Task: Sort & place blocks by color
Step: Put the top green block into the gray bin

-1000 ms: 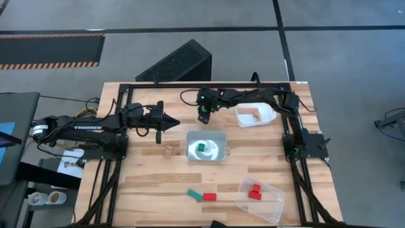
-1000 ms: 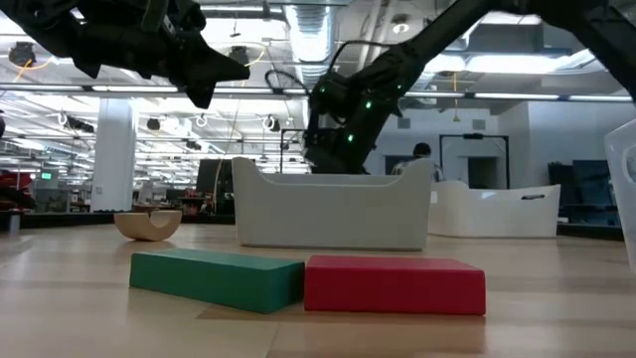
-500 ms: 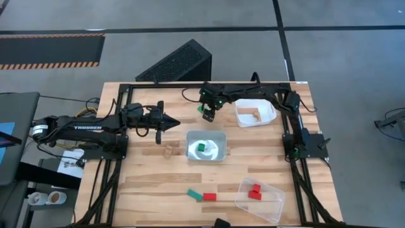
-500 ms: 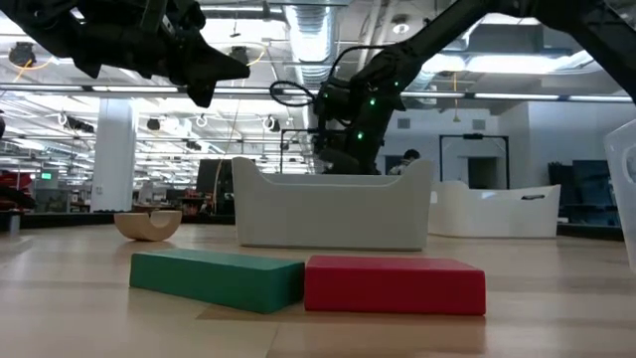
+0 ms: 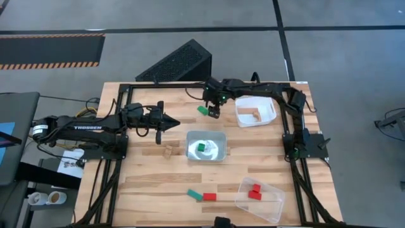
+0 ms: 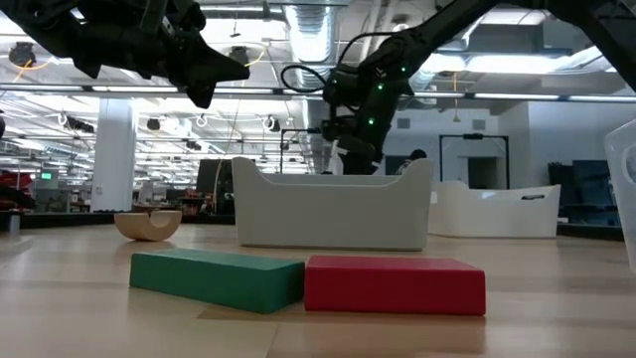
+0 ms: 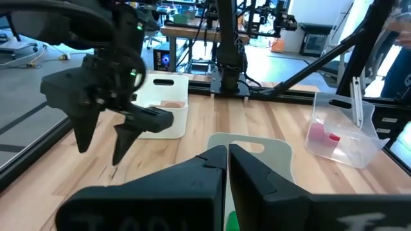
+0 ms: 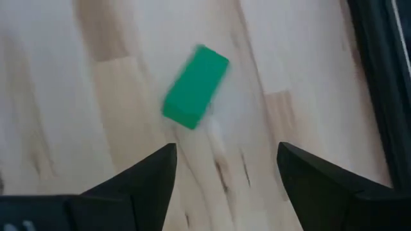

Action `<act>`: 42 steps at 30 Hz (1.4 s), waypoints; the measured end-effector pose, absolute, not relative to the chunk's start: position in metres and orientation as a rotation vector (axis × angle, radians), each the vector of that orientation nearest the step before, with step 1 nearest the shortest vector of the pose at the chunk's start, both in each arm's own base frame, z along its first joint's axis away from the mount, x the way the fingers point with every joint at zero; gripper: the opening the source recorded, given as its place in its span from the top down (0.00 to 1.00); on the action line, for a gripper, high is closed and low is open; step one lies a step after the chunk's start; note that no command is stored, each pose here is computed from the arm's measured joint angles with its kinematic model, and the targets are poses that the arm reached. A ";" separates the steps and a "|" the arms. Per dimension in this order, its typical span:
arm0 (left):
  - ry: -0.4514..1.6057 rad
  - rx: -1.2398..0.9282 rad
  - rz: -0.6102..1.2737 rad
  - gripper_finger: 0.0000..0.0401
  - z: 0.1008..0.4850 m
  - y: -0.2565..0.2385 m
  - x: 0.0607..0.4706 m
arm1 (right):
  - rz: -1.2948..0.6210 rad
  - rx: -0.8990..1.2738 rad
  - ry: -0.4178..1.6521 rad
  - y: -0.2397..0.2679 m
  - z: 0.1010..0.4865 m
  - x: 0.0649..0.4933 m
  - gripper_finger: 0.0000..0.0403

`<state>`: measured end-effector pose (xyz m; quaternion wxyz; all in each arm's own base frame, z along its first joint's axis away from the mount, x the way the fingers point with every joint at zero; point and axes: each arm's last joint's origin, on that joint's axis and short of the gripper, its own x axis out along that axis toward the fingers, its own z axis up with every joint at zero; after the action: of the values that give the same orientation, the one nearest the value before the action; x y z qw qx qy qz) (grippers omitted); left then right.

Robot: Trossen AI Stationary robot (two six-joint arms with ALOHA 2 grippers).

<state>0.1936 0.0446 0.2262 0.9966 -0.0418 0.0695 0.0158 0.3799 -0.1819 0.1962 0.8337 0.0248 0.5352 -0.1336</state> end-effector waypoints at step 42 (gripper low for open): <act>0.086 -0.020 0.061 0.99 0.232 0.046 0.194 | 0.267 -0.655 1.213 -0.178 0.199 0.420 0.99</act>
<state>0.1943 0.0457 0.2319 0.9986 -0.0100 0.0430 0.0305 0.4204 -0.1782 0.1988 0.7634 -0.3014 0.5580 0.1226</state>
